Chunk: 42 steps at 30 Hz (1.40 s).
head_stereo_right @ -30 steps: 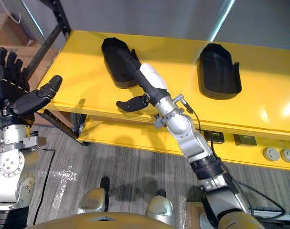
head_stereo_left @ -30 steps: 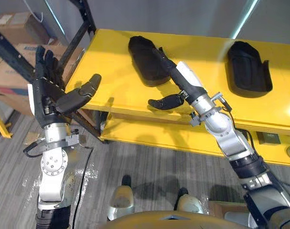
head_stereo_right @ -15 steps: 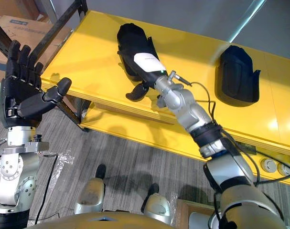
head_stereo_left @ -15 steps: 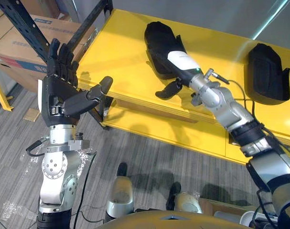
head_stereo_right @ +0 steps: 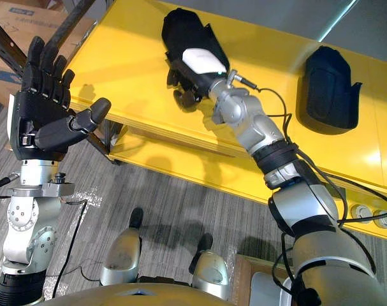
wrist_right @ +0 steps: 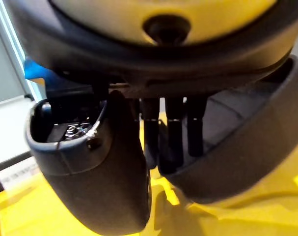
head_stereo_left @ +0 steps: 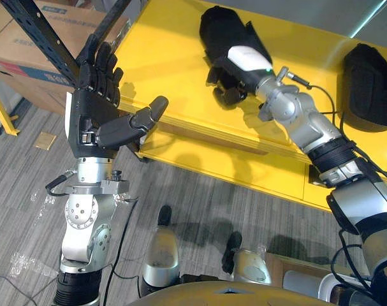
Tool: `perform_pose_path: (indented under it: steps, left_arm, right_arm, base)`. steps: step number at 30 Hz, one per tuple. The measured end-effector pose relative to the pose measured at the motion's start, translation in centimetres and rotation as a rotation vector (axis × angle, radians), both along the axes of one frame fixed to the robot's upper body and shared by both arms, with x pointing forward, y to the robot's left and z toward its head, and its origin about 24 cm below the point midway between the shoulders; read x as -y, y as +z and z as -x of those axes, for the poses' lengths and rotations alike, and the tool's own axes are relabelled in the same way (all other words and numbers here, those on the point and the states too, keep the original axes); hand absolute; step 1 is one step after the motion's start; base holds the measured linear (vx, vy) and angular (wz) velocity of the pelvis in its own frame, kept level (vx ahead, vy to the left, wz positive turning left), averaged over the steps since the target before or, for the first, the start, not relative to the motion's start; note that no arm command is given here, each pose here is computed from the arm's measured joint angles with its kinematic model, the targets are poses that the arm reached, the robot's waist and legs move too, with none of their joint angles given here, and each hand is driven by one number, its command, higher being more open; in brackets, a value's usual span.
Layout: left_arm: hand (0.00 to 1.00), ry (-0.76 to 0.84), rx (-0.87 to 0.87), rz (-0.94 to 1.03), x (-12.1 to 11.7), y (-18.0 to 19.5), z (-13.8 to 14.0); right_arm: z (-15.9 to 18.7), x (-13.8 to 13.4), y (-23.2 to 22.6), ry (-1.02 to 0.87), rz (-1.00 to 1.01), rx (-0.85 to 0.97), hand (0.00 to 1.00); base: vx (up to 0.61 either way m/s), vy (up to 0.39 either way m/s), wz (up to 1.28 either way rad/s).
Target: Walk over and take three plastic housings, then place them on the shelf
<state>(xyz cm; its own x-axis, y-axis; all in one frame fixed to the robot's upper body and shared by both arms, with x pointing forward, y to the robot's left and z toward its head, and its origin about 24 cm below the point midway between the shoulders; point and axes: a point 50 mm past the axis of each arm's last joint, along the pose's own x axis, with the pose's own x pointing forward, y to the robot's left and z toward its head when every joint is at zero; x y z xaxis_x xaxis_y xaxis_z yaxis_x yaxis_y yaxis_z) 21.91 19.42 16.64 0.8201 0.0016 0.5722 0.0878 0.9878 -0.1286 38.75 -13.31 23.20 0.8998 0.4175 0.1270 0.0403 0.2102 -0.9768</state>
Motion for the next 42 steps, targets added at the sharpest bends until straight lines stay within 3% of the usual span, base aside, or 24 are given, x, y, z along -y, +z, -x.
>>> perform_pose_path:
  steps: [13, 28, 42]
  left_arm:
    - [1.00, -0.014, 0.000, 0.023, 0.0, 0.0, 0.0]
    - [1.00, -0.014, -0.021, 0.090, 0.8, -0.7, 0.0]
    - [1.00, 0.005, -0.057, 0.163, 1.2, -1.3, -0.1]
  right_arm:
    - [-0.2, 0.4, -0.6, -0.017, -0.005, -0.033, 0.00]
    - [-0.4, 0.5, -1.4, -0.224, -0.324, -0.055, 0.00]
    - [-0.6, 1.6, -1.2, -0.364, -0.439, -0.025, 0.00]
  base:
    - [-0.01, -0.005, -0.02]
    - [-0.02, -0.001, -0.02]
    - [-0.01, 0.000, -0.03]
